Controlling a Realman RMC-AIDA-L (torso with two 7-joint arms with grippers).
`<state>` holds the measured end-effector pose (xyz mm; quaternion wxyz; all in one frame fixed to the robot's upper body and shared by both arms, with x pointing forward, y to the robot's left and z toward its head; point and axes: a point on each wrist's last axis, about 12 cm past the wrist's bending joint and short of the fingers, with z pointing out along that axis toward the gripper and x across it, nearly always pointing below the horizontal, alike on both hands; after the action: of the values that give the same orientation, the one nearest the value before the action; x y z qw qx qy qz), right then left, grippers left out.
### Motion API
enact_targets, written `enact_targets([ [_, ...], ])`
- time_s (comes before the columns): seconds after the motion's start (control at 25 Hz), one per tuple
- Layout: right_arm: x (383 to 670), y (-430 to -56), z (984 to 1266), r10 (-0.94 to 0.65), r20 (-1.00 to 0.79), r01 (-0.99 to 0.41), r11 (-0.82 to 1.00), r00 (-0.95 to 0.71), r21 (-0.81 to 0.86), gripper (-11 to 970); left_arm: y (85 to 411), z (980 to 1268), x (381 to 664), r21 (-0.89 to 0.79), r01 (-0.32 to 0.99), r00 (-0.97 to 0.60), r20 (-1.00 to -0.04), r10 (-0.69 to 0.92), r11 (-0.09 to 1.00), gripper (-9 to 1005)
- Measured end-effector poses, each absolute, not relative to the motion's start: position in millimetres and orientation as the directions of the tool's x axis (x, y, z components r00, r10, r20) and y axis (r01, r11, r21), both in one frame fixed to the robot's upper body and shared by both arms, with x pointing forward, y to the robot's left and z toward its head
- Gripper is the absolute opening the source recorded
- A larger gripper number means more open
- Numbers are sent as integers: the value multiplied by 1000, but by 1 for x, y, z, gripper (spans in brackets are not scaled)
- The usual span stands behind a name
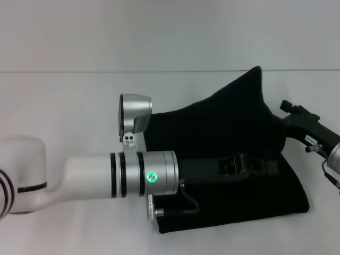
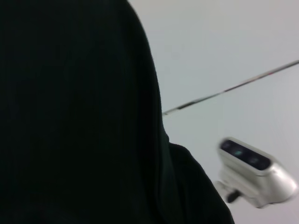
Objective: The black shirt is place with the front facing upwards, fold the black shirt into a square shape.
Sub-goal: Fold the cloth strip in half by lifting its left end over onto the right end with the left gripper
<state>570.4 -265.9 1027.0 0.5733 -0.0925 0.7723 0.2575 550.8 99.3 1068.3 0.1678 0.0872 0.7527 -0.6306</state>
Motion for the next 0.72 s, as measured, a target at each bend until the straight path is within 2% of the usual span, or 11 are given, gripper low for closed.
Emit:
enact_targets([
  [0.44,569,-271,1021,146,-926,-396,872,-348,286,922,92,1057,549,-901,347,-922,-379,-82,262,19],
  [0.72,570,-282,1018,180,-916,-313,902,-358,299,922,93,1052,551,-894,331,-921,-376,-104,302,21],
])
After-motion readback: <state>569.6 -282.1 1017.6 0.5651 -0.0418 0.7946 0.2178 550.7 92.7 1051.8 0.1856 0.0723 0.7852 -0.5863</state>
